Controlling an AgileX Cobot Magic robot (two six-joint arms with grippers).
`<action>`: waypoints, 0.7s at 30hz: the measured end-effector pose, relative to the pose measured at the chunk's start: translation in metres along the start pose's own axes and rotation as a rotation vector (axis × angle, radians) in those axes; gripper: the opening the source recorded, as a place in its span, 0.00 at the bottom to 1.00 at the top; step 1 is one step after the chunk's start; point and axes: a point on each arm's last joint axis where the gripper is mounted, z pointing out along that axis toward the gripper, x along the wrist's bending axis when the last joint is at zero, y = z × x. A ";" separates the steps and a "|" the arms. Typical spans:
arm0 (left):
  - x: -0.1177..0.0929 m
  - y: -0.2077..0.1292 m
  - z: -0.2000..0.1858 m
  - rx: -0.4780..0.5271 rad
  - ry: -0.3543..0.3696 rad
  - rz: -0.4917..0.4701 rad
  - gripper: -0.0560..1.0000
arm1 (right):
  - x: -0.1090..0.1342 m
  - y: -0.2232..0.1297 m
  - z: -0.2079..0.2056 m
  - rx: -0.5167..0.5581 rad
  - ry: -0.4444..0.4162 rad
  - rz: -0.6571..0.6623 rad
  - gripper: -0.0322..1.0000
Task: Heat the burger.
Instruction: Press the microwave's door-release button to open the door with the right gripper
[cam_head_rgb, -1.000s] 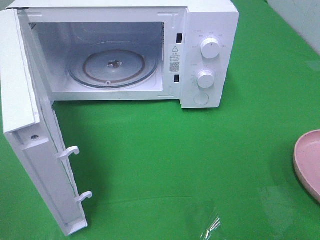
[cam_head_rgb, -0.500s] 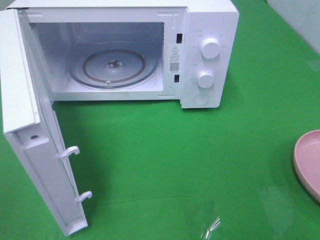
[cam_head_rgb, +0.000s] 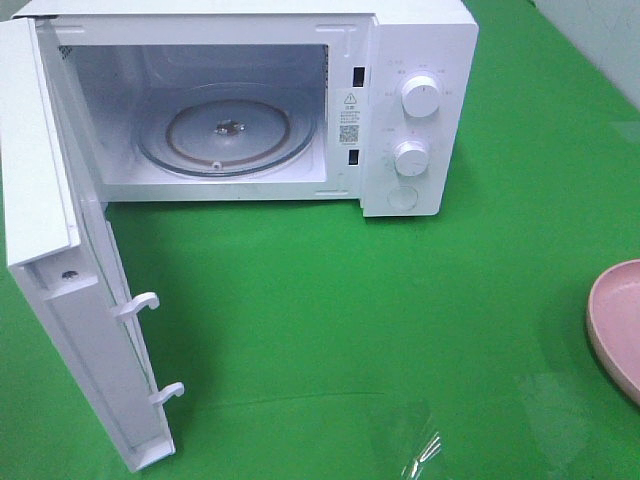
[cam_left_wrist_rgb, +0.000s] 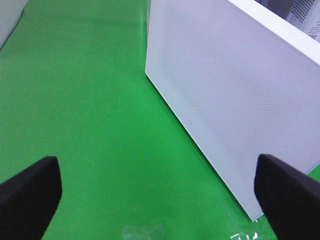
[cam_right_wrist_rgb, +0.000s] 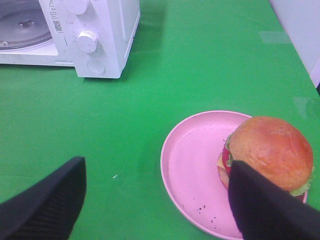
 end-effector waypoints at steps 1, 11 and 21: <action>0.000 0.000 0.000 0.000 0.000 0.000 0.96 | 0.000 0.000 0.000 0.000 0.000 0.000 0.77; 0.000 0.000 0.000 0.000 0.000 0.000 0.96 | 0.000 0.000 0.000 0.000 0.000 0.000 0.77; 0.000 0.000 0.000 0.000 -0.004 -0.002 0.96 | 0.000 0.000 0.000 0.000 0.000 0.000 0.77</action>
